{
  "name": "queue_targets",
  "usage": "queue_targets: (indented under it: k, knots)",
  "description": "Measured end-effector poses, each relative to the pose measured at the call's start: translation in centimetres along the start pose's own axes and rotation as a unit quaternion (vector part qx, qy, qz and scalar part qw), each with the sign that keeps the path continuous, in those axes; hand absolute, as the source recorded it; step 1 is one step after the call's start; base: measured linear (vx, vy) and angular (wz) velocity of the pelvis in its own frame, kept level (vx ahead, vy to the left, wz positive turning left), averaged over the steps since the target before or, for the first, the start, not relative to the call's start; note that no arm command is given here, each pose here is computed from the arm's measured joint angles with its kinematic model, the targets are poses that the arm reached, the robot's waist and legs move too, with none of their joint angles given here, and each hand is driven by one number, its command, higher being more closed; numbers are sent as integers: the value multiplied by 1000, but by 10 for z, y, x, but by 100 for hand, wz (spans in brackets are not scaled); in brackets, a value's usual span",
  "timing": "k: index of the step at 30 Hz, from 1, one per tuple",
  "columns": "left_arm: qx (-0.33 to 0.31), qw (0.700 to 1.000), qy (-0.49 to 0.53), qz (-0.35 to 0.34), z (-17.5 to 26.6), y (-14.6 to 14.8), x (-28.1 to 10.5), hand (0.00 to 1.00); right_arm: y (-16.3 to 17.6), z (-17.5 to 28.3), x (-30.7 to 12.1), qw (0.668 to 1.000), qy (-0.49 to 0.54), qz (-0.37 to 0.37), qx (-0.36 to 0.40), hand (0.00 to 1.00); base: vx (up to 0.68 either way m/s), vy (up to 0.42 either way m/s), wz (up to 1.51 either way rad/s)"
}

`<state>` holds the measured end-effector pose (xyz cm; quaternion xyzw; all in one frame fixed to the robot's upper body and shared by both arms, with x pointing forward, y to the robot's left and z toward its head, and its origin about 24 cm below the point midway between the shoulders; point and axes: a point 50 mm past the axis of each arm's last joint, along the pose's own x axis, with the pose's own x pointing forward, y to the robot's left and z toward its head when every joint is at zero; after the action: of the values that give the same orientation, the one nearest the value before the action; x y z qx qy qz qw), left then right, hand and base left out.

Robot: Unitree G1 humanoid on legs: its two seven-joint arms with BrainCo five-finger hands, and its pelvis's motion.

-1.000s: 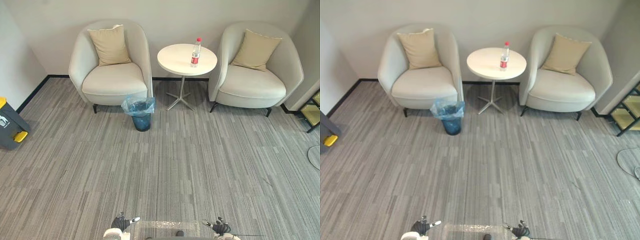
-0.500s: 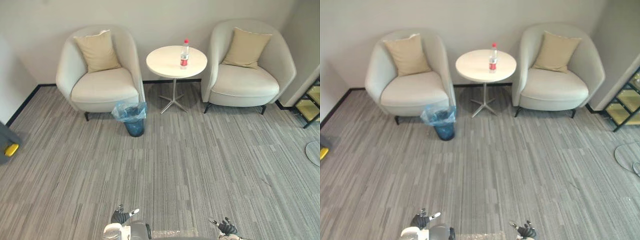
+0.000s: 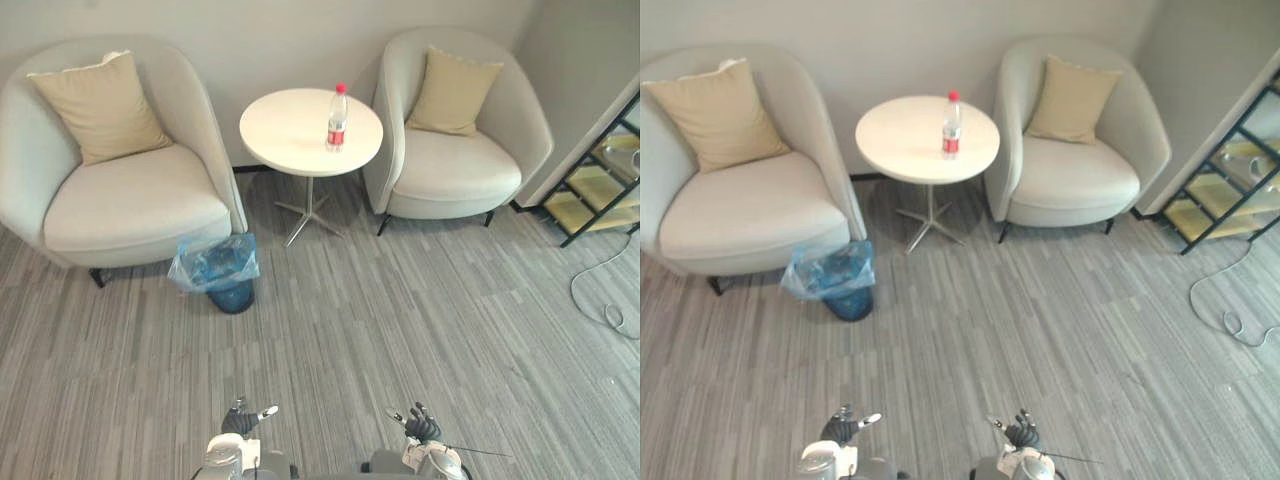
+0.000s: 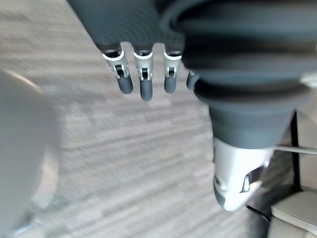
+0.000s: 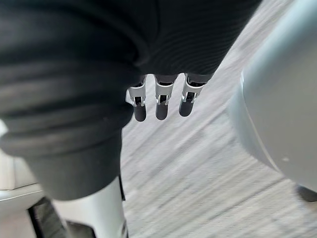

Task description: Gather rubbish on tea table into small bin, then transfer packed bag to large trash can.

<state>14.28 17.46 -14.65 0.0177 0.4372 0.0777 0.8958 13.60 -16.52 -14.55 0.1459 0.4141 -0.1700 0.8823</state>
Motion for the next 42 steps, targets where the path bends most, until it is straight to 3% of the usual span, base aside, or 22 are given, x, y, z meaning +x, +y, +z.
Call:
queue_targets:
  k: [10, 17, 31, 42]
  knots:
    - [-43, 999, 17, -17, -7, -24, -4, 0, -1, 22, 7, 999, -27, 10, -22, 0, 536, -99, 20]
    - [-55, 998, -40, -15, 19, -23, -1, 0, 8, 19, 7, 1000, -23, 13, -2, 0, 422, -23, -21]
    - [-9, 999, -18, -28, 9, -19, 0, 0, 6, -2, 0, 999, 3, 22, -47, 0, 455, 162, 0]
    - [-28, 999, 14, -37, -8, -31, -5, 0, -8, 4, 3, 998, 3, 5, -57, 0, 363, -218, 51]
